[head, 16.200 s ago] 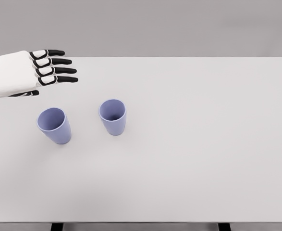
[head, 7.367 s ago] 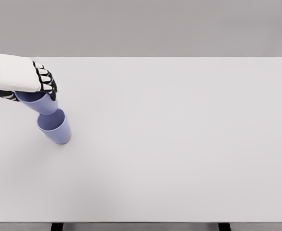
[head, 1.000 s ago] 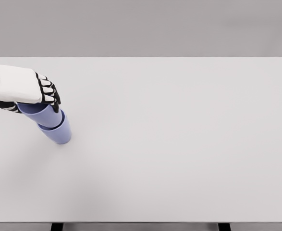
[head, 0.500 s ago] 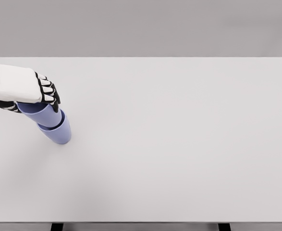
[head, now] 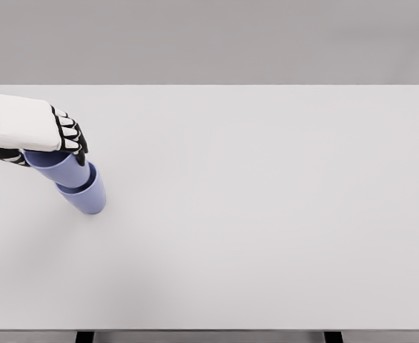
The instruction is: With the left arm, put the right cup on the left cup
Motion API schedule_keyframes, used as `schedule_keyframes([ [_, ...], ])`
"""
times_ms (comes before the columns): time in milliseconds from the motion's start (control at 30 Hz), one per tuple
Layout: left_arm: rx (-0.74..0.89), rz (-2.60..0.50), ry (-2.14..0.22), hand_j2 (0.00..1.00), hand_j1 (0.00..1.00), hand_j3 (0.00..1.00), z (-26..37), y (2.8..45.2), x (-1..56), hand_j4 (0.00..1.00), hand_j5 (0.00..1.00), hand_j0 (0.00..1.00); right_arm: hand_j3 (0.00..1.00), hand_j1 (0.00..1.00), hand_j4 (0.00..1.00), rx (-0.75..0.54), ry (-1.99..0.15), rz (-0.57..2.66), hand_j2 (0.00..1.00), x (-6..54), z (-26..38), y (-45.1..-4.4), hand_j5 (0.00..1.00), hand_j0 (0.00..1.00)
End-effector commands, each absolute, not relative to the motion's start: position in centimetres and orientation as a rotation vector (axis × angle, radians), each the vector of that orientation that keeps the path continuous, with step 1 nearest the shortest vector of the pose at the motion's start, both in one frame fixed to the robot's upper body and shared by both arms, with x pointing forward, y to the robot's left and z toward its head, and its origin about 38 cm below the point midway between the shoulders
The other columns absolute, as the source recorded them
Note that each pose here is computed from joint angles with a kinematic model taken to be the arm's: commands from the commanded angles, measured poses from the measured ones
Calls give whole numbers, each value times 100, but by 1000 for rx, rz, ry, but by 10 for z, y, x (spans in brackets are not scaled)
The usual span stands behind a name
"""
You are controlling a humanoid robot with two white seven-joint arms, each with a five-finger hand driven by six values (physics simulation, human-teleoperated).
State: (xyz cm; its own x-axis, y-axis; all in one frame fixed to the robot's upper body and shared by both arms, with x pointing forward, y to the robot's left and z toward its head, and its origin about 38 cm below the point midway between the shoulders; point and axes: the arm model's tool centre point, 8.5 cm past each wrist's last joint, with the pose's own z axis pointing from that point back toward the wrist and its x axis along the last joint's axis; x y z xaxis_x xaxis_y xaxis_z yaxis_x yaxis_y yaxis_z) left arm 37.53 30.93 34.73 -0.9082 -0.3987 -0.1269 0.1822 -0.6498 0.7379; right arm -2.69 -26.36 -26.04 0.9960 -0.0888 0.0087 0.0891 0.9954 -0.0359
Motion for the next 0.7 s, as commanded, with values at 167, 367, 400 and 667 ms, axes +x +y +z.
schedule_keyframes([
  [167, 404, -2562, -1102, 75, 75, 75, 348, 309, 375, 75, 75, 75, 100, 100, 100, -36, -7, -89, 100, -27, -260, -264, 100, 100],
  [367, 408, -2561, -1107, 76, 76, 76, 350, 309, 375, 76, 76, 76, 100, 100, 100, -36, -7, -89, 100, -27, -260, -264, 100, 100],
  [400, 406, -2561, -1109, 76, 76, 76, 350, 308, 375, 76, 76, 76, 100, 100, 100, -36, -7, -89, 100, -27, -260, -264, 100, 100],
  [667, 404, -2568, -1110, 80, 80, 80, 349, 306, 376, 80, 80, 80, 100, 100, 100, -36, -7, -89, 100, -27, -260, -264, 100, 100],
])
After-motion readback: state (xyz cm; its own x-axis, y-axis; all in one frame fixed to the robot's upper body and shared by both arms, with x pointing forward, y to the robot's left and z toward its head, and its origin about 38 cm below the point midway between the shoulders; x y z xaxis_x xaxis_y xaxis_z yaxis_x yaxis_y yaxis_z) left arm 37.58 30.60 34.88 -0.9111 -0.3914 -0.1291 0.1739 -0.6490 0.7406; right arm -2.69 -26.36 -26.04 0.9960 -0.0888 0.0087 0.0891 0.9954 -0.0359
